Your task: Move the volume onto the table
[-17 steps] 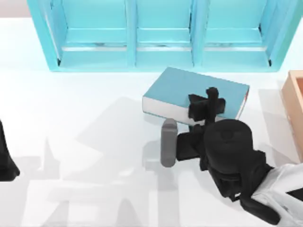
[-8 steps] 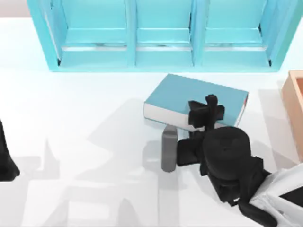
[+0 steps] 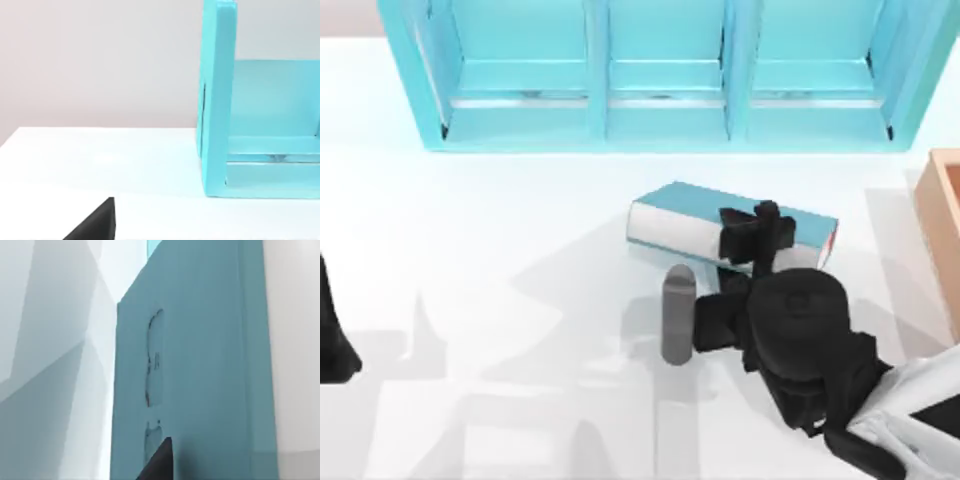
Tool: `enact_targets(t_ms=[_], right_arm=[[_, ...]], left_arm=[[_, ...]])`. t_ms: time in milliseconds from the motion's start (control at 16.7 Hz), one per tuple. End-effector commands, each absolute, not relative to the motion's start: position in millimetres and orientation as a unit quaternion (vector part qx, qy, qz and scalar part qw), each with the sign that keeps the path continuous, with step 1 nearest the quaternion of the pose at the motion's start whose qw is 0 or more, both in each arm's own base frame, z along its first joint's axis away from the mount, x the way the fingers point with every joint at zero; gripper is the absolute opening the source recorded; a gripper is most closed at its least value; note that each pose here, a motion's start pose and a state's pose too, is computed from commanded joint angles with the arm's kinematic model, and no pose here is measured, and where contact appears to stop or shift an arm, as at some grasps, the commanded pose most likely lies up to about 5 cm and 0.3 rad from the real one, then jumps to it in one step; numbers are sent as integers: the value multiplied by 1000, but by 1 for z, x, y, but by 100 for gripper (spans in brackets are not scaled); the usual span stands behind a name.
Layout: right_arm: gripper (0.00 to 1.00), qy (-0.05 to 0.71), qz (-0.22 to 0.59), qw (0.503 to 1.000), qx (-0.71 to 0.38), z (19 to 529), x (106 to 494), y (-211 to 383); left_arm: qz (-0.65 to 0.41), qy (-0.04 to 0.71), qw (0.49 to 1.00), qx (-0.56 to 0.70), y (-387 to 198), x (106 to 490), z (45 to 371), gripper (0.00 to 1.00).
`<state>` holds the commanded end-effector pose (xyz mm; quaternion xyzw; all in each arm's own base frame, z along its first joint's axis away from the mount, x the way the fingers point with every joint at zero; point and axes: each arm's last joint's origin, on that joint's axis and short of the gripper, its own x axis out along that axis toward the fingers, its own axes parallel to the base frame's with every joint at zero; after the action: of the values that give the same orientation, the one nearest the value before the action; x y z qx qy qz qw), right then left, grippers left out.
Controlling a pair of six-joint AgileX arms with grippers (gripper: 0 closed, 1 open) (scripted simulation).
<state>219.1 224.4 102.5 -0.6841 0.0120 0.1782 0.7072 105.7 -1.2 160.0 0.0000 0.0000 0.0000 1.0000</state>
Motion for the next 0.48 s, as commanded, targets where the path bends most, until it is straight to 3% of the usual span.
enact_targets(t_ms=[180, 480], right_arm=[[98, 12, 178, 707, -684, 102, 219, 224], [100, 12, 178, 707, -684, 102, 219, 224]], left_arm=[[0, 0, 1000, 0, -1, 106, 160, 100], [0, 0, 1000, 0, -1, 106, 160, 100]])
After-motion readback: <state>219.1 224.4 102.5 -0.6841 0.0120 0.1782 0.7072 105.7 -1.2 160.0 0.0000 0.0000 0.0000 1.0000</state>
